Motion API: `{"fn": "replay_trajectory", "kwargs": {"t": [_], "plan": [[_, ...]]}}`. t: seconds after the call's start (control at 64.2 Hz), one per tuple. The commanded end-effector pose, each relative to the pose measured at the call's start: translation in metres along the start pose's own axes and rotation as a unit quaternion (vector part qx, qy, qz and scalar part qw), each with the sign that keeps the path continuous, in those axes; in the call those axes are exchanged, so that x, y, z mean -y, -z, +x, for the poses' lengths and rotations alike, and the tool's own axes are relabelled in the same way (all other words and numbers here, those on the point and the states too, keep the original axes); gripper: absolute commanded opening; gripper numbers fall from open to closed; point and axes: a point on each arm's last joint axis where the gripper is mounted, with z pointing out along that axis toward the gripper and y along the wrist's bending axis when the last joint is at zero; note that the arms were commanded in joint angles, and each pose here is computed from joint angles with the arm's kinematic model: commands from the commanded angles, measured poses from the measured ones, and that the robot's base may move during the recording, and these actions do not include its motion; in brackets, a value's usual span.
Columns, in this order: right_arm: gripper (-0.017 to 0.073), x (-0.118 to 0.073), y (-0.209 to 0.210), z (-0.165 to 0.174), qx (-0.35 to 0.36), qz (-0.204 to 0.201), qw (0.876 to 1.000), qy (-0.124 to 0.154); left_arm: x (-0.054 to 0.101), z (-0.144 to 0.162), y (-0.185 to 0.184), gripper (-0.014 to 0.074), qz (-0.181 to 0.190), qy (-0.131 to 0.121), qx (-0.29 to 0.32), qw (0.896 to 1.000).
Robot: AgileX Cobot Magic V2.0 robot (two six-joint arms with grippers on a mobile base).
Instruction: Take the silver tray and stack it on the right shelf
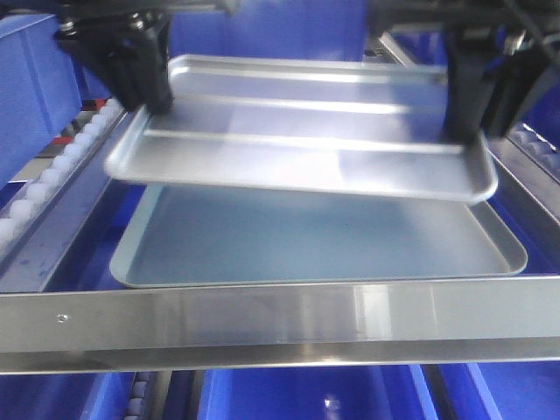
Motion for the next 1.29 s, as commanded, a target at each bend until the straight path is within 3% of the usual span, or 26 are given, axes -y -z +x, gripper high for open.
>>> {"fn": "replay_trajectory", "kwargs": {"t": [0.0, 0.109, 0.327, 0.514, 0.701, 0.779, 0.888, 0.997, 1.168, 1.277], "plan": [[0.0057, 0.008, 0.027, -0.026, 0.081, -0.024, 0.996, 0.016, 0.009, -0.020, 0.027, -0.0093, 0.056, -0.001, 0.099, 0.993], [0.0057, 0.023, 0.028, -0.041, 0.089, -0.010, 0.996, 0.007, 0.011, -0.025, 0.021, -0.0093, 0.056, -0.012, 0.119, 0.991], [0.0057, 0.031, 0.004, -0.056, 0.074, 0.009, 0.997, 0.034, 0.018, -0.023, -0.023, -0.0093, 0.044, -0.018, 0.081, 0.996], [0.0057, 0.025, -0.030, -0.063, 0.058, 0.012, 0.997, 0.041, 0.013, -0.024, -0.064, -0.0093, 0.038, 0.023, 0.031, 0.999], [0.0057, 0.020, -0.059, -0.065, 0.039, 0.015, 0.998, 0.046, -0.003, -0.032, -0.088, -0.0093, 0.027, 0.074, -0.011, 0.997], [0.0060, 0.019, -0.064, -0.066, 0.037, 0.015, 0.998, 0.047, -0.008, -0.032, -0.094, -0.0093, 0.012, 0.079, -0.036, 0.996], [0.0070, 0.019, -0.064, -0.066, 0.038, 0.014, 0.998, 0.047, -0.010, -0.034, -0.095, -0.0092, 0.010, 0.057, -0.041, 0.997], [0.0190, 0.019, -0.063, -0.067, 0.039, 0.014, 0.998, 0.047, -0.010, -0.037, -0.093, 0.0006, 0.014, 0.055, -0.034, 0.998], [0.0483, 0.019, -0.059, -0.069, 0.036, 0.017, 0.998, 0.045, -0.008, -0.044, -0.087, 0.0318, 0.021, 0.059, -0.025, 0.998], [0.0566, 0.019, -0.053, -0.072, 0.036, 0.019, 0.998, 0.043, -0.007, -0.048, -0.082, 0.0419, 0.021, 0.061, -0.023, 0.998]]}}
